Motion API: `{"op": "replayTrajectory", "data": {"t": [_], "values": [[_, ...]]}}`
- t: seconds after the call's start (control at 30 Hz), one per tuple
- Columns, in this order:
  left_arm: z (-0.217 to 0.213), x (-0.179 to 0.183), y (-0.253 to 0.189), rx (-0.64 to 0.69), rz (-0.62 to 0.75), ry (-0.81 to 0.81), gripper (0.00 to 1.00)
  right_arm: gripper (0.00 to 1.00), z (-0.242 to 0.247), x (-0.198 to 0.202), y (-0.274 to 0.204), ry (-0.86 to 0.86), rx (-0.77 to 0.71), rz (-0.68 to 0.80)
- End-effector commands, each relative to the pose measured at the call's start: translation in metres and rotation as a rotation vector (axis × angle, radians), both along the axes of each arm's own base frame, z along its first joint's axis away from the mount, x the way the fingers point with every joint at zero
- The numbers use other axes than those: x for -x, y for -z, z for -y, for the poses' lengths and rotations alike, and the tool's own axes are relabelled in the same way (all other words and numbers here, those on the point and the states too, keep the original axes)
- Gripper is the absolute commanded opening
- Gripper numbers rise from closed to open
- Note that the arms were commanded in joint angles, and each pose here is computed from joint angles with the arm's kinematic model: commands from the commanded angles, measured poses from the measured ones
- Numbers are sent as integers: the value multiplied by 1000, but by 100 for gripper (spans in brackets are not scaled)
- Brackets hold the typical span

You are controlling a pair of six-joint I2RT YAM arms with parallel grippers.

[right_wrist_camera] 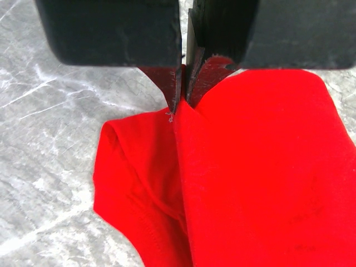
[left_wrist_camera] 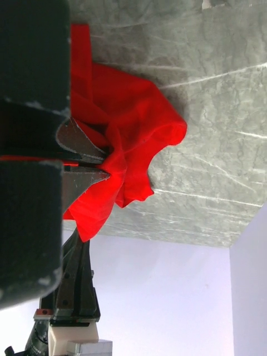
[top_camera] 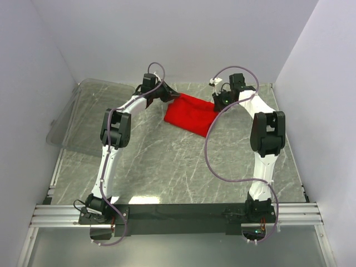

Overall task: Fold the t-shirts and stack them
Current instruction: Fold the tshirt

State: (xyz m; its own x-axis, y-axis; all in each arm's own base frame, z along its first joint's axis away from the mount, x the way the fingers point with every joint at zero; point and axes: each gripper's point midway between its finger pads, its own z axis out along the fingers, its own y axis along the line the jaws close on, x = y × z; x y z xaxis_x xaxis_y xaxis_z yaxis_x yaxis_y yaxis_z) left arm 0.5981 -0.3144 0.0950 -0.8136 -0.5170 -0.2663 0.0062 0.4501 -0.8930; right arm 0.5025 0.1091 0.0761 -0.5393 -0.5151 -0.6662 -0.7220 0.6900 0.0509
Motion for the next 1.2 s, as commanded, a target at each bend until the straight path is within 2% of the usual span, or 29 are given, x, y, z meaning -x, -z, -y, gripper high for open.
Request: {"op": "replayTrajectory", "data": {"t": [0.0, 0.33, 0.4, 0.43, 0.47, 0.5, 0.53, 0.57, 0.63, 0.67, 0.77, 0.83, 0.87, 0.93, 0.97, 1.0, 1.17], "values": [[5, -14, -16, 28, 68, -18, 1, 0, 3, -20, -18, 26, -6, 68], [8, -18, -15, 40, 66, -20, 3, 0, 5, -24, -16, 47, 0, 68], [9, -18, -17, 45, 69, -21, 7, 7, 7, -26, -16, 64, 3, 72], [8, -19, -18, 45, 67, -25, 11, 14, 9, -28, -17, 82, 10, 78], [8, -19, -19, 45, 69, -26, 26, 21, 10, -29, -18, 103, 6, 74], [8, -20, -29, 49, 89, -31, 34, 40, 11, -33, -22, 121, 2, 88], [6, -19, -31, 42, 99, -36, 44, 43, 11, -35, -27, 139, -2, 101], [4, -21, -46, 45, 132, -49, 58, 46, 13, -38, -32, 166, -4, 110], [2, -22, -65, 43, 187, -59, 66, 55, 15, -45, -43, 201, -10, 142], [-3, -25, -82, 39, 223, -78, 67, 57, 17, -46, -44, 220, -10, 140], [-11, -27, -114, 7, 297, -93, 67, 57, 20, -52, -57, 268, -18, 166], [-16, -24, -120, -33, 327, -89, 67, 56, 24, -56, -67, 316, -25, 193], [-20, -20, -133, -43, 353, -92, 67, 52, 21, -54, -70, 304, -46, 185], [-25, -14, -132, -82, 369, -76, 66, 45, 9, -47, -78, 241, -103, 175], [-26, -8, -140, -89, 383, -68, 65, 34, 0, -36, -76, 193, -132, 135], [-24, -2, -142, -86, 392, -36, 65, 29, -21, -24, -82, 89, -217, 100], [1, 25, -128, 20, 331, 139, 56, 16, -58, 11, -71, -29, -341, -112]]}}
